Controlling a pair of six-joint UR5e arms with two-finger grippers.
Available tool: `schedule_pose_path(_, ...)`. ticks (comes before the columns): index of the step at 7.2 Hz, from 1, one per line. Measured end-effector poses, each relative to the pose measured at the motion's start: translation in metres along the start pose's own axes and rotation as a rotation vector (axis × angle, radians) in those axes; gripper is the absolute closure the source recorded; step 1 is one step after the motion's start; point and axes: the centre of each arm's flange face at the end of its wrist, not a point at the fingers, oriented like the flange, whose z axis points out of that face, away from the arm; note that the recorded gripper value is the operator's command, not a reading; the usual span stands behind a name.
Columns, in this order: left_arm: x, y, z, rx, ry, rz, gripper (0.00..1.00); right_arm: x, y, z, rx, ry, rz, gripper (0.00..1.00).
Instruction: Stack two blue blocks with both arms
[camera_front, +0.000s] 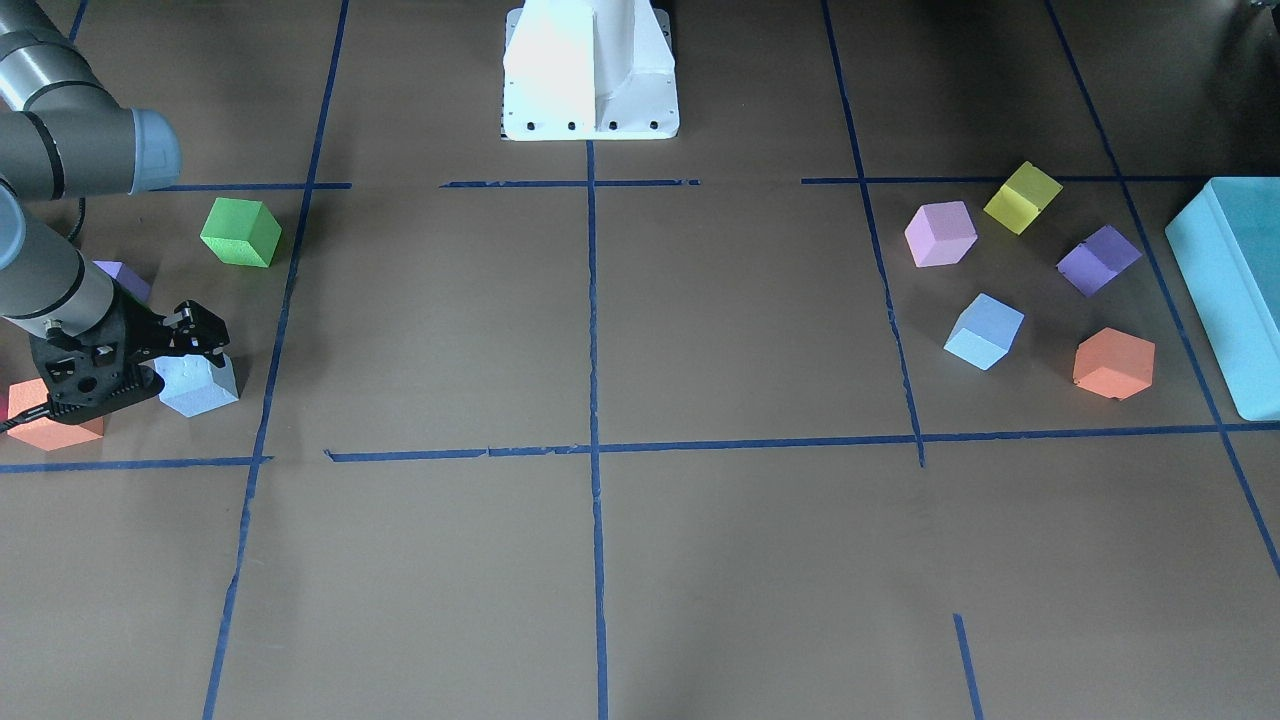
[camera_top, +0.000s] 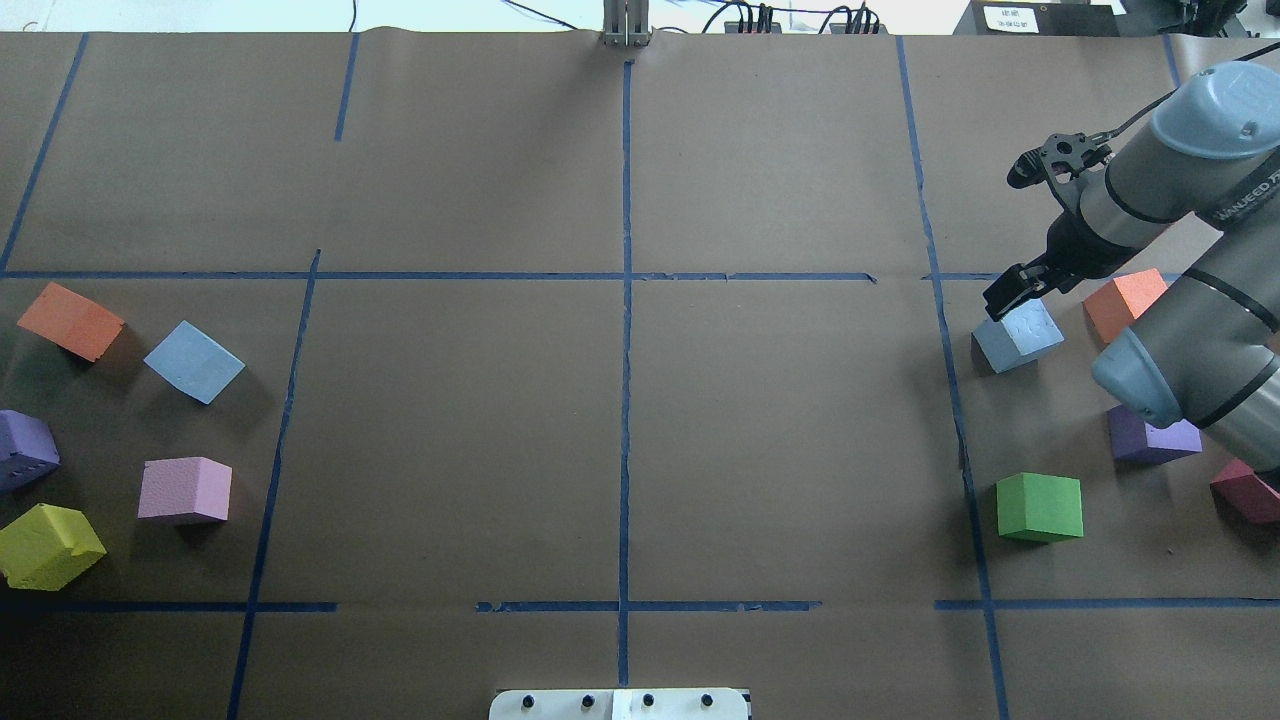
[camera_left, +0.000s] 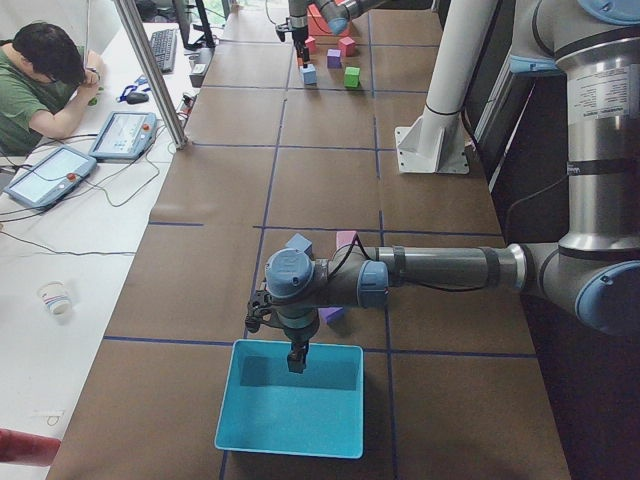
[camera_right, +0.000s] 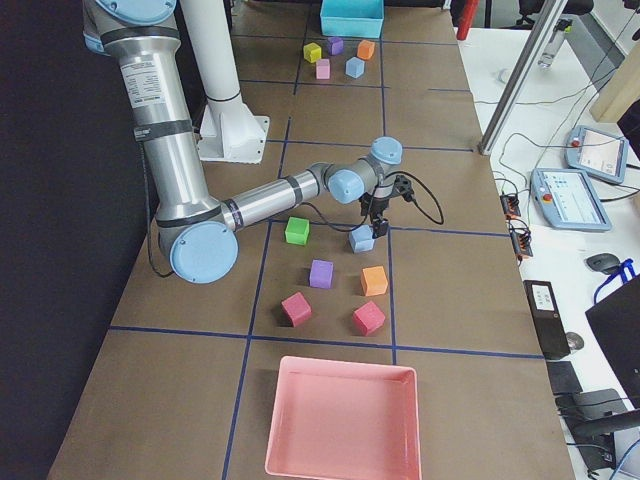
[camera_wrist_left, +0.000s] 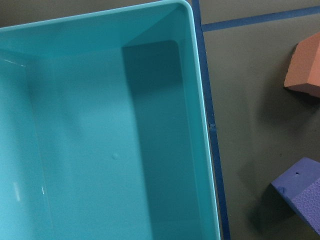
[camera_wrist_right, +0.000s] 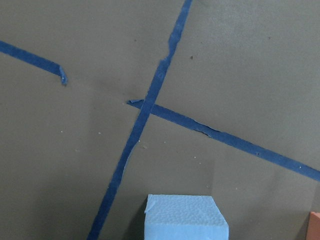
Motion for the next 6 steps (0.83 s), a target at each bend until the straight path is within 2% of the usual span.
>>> schedule_pose_path(3, 0.000, 0.000, 0.000, 0.000, 0.000, 0.000, 0.00, 0.005, 0.006, 0.029, -0.050, 0.009, 0.009, 0.01)
schedule_pose_path(4, 0.000, 0.000, 0.000, 0.000, 0.000, 0.000, 0.00, 0.003, 0.008, 0.036, -0.060, 0.013, 0.006, 0.07)
schedule_pose_path(6, 0.000, 0.000, 0.000, 0.000, 0.000, 0.001, 0.00, -0.001, 0.011, 0.047, -0.075, 0.026, -0.003, 0.40)
